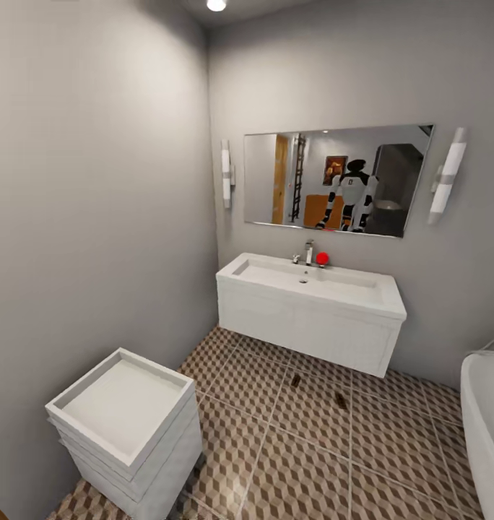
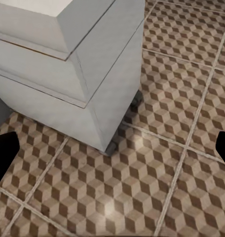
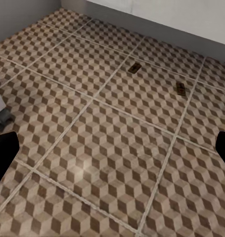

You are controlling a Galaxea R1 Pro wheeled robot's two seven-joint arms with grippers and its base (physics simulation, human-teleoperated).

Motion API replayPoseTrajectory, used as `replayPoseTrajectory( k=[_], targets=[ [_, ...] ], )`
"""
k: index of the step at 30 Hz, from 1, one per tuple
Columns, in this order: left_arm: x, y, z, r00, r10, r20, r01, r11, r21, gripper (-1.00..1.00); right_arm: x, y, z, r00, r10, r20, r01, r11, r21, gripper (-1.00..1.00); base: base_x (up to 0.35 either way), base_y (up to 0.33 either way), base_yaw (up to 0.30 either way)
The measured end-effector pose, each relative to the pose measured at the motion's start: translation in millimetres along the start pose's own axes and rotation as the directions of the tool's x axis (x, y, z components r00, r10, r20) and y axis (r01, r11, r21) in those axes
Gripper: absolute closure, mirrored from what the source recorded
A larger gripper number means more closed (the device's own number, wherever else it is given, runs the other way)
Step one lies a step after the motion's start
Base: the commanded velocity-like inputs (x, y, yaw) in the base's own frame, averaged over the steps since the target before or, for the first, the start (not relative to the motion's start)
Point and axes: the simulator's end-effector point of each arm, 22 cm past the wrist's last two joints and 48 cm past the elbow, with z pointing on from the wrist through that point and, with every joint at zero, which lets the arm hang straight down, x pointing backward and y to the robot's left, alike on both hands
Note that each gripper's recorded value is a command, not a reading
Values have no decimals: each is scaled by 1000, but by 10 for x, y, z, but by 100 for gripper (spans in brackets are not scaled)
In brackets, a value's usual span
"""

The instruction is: Take the four mousetraps from the cabinet in the bathroom and place them on the bathroom floor. Make sure all four end up on the same floor surface, and ensure that at least two of them are either under or directly next to the same bathroom sink.

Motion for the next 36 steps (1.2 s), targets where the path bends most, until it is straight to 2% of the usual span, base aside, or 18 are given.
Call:
replayPoseTrajectory(
  k=[36],
  targets=[
    [86, -3, -16, 1000, 2, -22, -2, 1000, 1, -100, 92, 7, -22, 1000, 0, -25, 0, 1000, -2, -100, 0, 0, 275]
  ],
)
